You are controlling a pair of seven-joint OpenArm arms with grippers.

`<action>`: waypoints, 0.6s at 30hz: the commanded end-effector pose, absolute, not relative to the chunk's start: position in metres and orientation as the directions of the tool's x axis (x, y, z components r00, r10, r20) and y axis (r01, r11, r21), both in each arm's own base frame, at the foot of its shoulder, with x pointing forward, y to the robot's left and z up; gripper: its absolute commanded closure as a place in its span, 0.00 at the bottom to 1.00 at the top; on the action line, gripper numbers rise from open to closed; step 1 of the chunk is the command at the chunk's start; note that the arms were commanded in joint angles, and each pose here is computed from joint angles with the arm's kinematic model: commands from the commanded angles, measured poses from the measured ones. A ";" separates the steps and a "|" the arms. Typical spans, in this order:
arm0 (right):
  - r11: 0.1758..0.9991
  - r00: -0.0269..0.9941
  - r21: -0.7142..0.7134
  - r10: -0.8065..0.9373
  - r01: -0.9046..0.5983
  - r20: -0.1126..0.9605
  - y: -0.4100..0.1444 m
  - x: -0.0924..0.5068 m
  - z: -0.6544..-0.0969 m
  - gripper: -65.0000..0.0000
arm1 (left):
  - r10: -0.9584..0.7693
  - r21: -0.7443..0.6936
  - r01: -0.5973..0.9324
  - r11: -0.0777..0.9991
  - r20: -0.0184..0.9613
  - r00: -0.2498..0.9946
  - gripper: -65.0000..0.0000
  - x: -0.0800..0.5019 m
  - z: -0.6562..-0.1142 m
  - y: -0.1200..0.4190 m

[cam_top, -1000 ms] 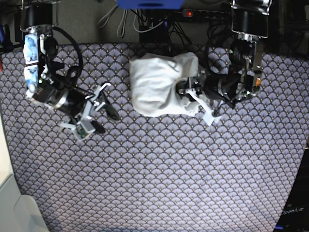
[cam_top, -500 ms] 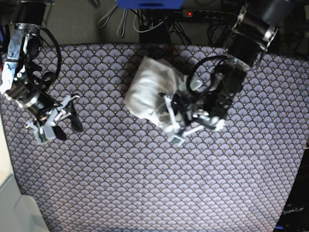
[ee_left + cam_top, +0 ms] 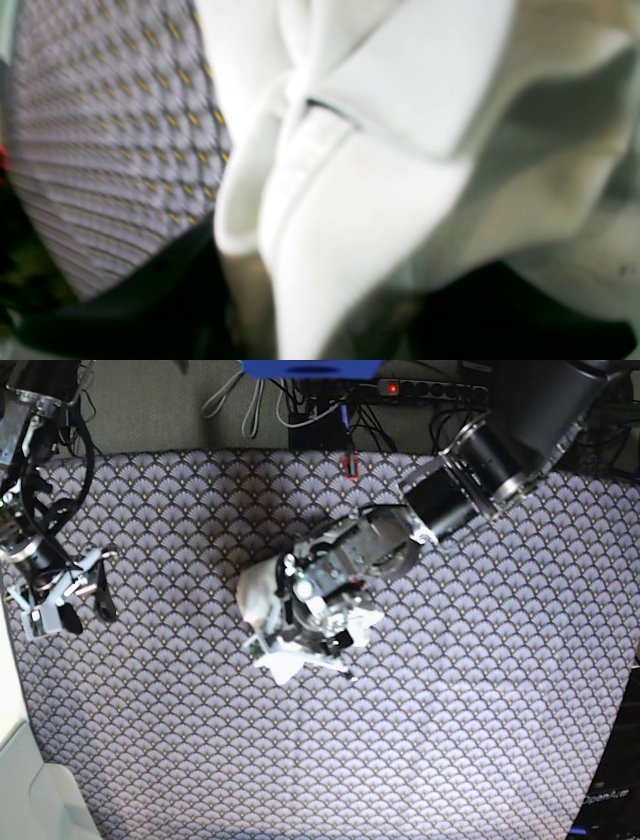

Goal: Fold the T-shirt properly
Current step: 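Drag the bundle toward the mat centre with the left gripper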

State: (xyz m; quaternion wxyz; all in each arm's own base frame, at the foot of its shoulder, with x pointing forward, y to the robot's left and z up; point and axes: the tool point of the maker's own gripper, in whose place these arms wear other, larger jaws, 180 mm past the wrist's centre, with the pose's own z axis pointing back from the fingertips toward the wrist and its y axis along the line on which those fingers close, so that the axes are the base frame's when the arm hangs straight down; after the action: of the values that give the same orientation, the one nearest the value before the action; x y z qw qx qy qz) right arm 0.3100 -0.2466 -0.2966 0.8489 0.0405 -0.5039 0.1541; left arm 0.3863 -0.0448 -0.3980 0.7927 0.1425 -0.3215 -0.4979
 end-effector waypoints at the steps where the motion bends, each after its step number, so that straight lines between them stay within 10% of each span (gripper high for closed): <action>1: 0.950 0.400 -0.101 0.219 -0.294 0.890 -0.253 0.312 -0.282 0.46 | -0.887 0.563 0.703 0.435 0.401 0.228 1.00 0.390 -0.389 -0.065; 12: 0.961 0.419 -0.105 0.208 -0.256 0.884 -0.268 0.303 -0.284 0.46 | -0.954 0.720 0.663 0.202 0.297 -0.032 0.98 0.379 -0.388 -0.105; 18: 0.960 0.425 -0.102 0.209 -0.262 0.881 -0.266 0.302 -0.287 0.46 | -0.956 0.726 0.662 0.187 0.291 -0.049 0.56 0.377 -0.387 -0.106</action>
State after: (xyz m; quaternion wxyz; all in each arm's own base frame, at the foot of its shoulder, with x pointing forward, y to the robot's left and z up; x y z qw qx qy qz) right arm 0.2958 -0.2644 -0.3028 0.8583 0.0268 -0.4949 0.1327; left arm 0.3802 -0.0903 -0.3921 0.6661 0.2149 -0.3820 -0.6035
